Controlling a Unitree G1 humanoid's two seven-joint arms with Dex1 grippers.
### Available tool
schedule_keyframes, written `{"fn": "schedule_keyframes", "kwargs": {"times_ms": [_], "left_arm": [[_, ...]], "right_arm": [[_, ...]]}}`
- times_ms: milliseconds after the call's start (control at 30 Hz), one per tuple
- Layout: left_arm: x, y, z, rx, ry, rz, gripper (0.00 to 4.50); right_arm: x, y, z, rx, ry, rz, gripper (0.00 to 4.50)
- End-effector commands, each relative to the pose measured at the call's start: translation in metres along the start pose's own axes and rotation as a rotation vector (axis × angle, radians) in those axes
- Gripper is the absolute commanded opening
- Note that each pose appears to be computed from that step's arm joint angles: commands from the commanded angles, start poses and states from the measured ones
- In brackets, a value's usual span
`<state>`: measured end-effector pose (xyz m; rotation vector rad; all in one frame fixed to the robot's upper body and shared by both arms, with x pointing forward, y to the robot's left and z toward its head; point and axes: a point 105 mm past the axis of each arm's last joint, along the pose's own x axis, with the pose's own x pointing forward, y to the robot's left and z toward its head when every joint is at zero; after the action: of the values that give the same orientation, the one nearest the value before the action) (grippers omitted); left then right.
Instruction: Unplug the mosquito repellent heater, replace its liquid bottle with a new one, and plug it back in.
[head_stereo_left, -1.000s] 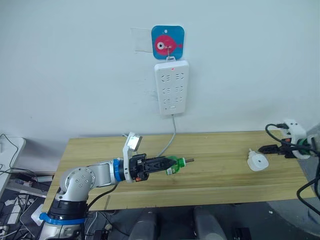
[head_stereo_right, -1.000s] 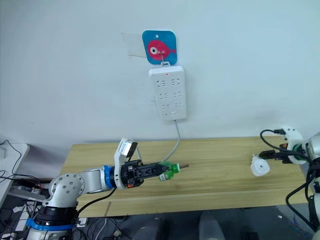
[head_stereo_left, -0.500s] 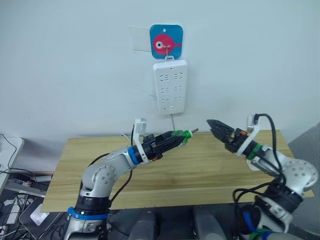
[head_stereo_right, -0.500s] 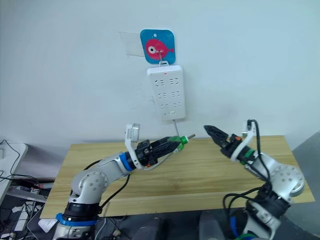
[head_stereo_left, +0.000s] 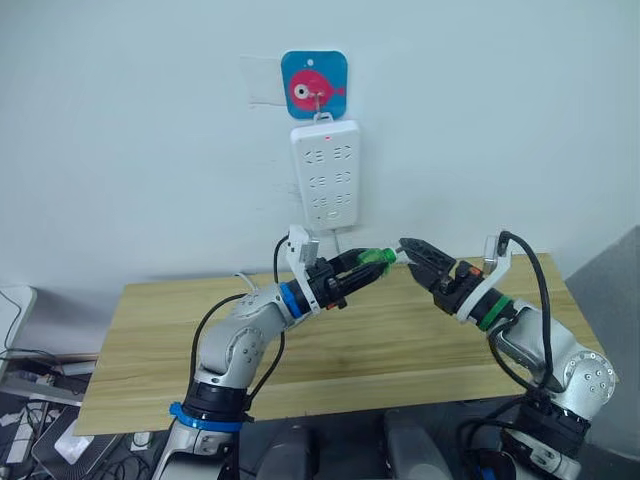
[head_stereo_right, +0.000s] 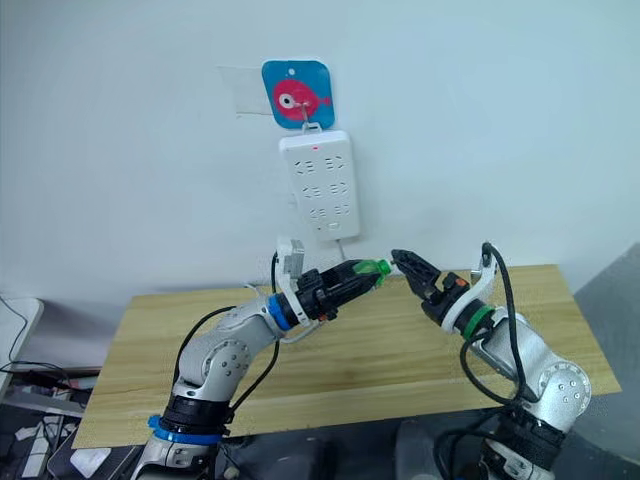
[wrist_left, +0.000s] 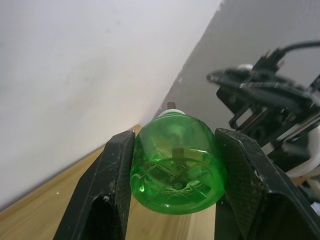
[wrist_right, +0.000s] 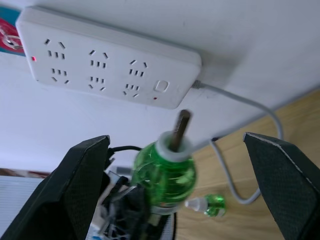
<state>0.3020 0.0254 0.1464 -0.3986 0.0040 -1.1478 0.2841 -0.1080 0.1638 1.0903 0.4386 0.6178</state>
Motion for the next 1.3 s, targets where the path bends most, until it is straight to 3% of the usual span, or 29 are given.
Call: {"fn": "schedule_keyframes", "kwargs": {"times_ms": [33,233,267,333,567,633,867,1100,1233,1300], "left_arm": [[0.008,-0.013,0.009,0.037,-0.032,-0.048,2.19],[0.006,-0.015,0.007,0.036,-0.026,-0.050,2.19],[0.006,-0.015,0.007,0.036,-0.026,-0.050,2.19],[0.005,-0.016,0.006,0.034,-0.024,-0.051,2.19],[0.005,-0.016,0.006,0.033,-0.019,-0.056,2.19],[0.004,-0.016,0.006,0.034,-0.019,-0.056,2.19],[0.006,-0.020,0.003,0.025,-0.007,-0.076,2.19],[-0.001,-0.012,-0.002,0.122,0.065,-0.067,4.46],[-0.009,-0.006,0.001,0.209,0.141,-0.090,4.50],[-0.016,-0.004,-0.005,0.294,0.233,-0.116,4.50]], "right_arm": [[0.002,0.017,-0.003,0.015,0.020,0.037,4.48],[0.005,0.021,-0.007,0.019,0.018,0.032,4.48],[0.005,0.021,-0.007,0.020,0.016,0.029,4.32],[0.005,0.021,-0.007,0.023,0.011,0.026,3.87],[0.005,0.019,-0.007,0.019,0.004,0.006,1.33],[0.005,0.019,-0.007,0.018,0.004,0.003,0.84],[0.006,0.022,-0.009,0.010,0.013,0.022,0.84],[0.004,0.011,0.004,-0.012,-0.013,-0.020,0.84],[-0.002,-0.023,0.026,-0.217,-0.063,-0.134,0.84],[-0.005,-0.057,0.038,-0.477,-0.077,-0.267,0.84]]}}
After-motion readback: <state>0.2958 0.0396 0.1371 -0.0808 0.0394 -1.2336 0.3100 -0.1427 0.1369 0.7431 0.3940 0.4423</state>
